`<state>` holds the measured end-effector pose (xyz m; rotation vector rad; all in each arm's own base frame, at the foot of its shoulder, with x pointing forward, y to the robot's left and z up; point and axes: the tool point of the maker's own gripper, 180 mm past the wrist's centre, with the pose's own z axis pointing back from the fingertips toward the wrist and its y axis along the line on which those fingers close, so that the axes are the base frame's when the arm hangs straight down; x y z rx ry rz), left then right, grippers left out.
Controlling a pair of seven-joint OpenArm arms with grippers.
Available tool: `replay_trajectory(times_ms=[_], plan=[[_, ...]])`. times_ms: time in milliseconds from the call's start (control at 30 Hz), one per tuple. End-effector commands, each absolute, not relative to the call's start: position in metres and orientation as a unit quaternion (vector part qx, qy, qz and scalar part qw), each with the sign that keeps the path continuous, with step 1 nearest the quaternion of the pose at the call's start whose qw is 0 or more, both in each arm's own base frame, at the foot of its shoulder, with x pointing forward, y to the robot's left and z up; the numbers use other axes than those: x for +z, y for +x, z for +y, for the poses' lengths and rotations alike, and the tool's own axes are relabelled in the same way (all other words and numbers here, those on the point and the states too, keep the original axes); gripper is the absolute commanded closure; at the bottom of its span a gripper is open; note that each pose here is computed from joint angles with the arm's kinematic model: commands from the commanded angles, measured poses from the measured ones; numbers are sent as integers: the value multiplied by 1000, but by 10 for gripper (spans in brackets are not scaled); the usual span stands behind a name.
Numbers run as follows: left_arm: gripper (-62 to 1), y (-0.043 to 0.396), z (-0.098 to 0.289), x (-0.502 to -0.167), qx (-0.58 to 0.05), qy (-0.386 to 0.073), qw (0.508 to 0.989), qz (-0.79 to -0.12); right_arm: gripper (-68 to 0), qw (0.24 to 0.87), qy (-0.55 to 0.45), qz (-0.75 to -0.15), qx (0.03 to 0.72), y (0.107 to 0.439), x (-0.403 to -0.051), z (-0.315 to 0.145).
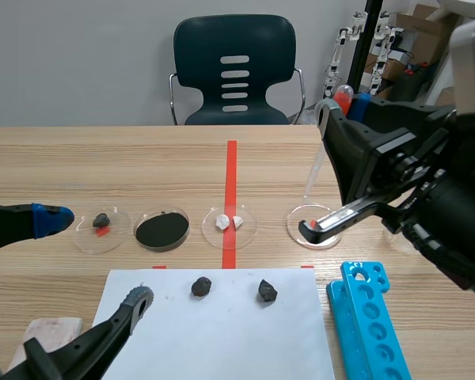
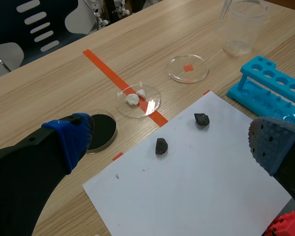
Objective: Draw acid from the petri dish
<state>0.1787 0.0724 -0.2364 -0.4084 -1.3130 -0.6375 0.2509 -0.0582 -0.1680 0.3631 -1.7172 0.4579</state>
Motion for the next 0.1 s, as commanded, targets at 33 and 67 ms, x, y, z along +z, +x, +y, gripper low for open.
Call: replay_trajectory(times_ms=[33,67], plan=[[-623,181,72,-230,-285,-187,719,-606,-81,606,156,-754,198,251,-160,-60],[-623,181,72,-230,-285,-187,719,-606,-81,606,156,-754,198,251,-160,-60]])
